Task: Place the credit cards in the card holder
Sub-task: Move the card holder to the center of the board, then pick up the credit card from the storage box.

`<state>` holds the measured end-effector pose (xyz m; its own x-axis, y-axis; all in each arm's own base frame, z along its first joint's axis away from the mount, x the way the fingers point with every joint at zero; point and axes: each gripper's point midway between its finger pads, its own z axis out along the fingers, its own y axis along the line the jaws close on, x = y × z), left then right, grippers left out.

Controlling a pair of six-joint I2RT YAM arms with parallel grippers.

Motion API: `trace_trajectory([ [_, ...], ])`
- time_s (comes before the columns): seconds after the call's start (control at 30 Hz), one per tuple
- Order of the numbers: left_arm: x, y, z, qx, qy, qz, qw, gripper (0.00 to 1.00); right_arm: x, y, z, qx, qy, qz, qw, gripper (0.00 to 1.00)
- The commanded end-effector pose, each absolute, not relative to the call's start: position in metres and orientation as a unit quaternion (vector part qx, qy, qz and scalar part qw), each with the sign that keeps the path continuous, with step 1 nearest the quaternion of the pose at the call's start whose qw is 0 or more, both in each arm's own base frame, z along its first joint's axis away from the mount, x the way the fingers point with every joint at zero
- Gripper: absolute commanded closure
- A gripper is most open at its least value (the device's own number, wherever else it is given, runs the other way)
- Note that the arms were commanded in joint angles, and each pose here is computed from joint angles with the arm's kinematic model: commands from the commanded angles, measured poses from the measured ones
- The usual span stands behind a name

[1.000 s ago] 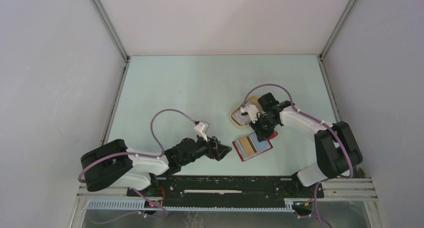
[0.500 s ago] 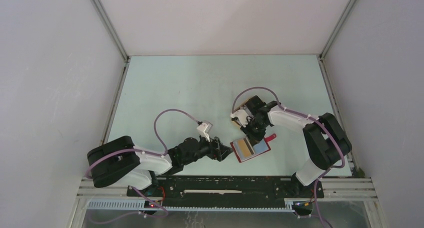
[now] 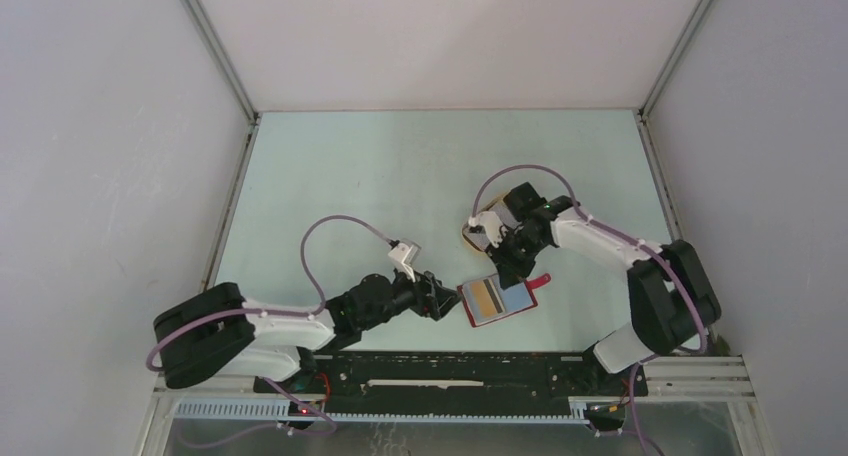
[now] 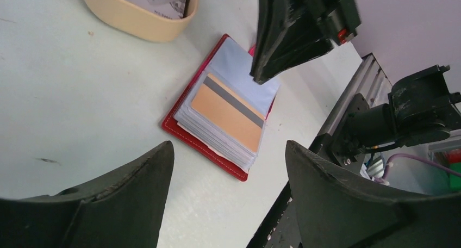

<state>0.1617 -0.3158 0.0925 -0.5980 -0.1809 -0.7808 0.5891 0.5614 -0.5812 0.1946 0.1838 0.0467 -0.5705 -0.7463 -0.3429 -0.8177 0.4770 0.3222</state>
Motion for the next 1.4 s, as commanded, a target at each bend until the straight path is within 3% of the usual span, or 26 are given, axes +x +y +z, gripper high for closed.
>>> trace_trajectory([
  [0.0, 0.177, -0.306, 0.118, 0.138, 0.761, -0.418, 0.477, 0.20, 0.202, 0.190, 0.099, -0.475, 0.822, 0.275, 0.154, 0.81],
  [0.3, 0.195, -0.281, 0.163, 0.160, 0.749, -0.346, 0.542, 0.17, 0.216, 0.186, 0.196, -0.472, 0.755, 0.313, 0.329, 0.69],
  [0.37, 0.198, -0.277, 0.176, 0.162, 0.742, -0.338, 0.556, 0.16, 0.220, 0.185, 0.228, -0.465, 0.734, 0.323, 0.375, 0.61],
  [0.47, 0.201, -0.269, 0.194, 0.157, 0.730, -0.333, 0.576, 0.10, 0.223, 0.184, 0.266, -0.453, 0.704, 0.338, 0.429, 0.41],
  [0.53, 0.203, -0.263, 0.202, 0.150, 0.723, -0.333, 0.587, 0.04, 0.216, 0.188, 0.278, -0.462, 0.683, 0.355, 0.441, 0.29],
  [0.6, 0.204, -0.259, 0.210, 0.141, 0.716, -0.337, 0.595, 0.00, 0.208, 0.195, 0.279, -0.468, 0.669, 0.387, 0.429, 0.24],
  [0.73, 0.208, -0.255, 0.220, 0.127, 0.708, -0.353, 0.598, 0.00, 0.202, 0.205, 0.264, -0.449, 0.677, 0.454, 0.366, 0.23],
  [0.93, 0.222, -0.259, 0.232, 0.136, 0.708, -0.353, 0.597, 0.00, 0.215, 0.205, 0.230, -0.418, 0.713, 0.474, 0.303, 0.23],
  [1.37, 0.279, -0.312, 0.216, 0.202, 0.780, -0.280, 0.522, 0.05, 0.249, 0.177, 0.214, -0.364, 0.771, 0.407, 0.327, 0.24],
])
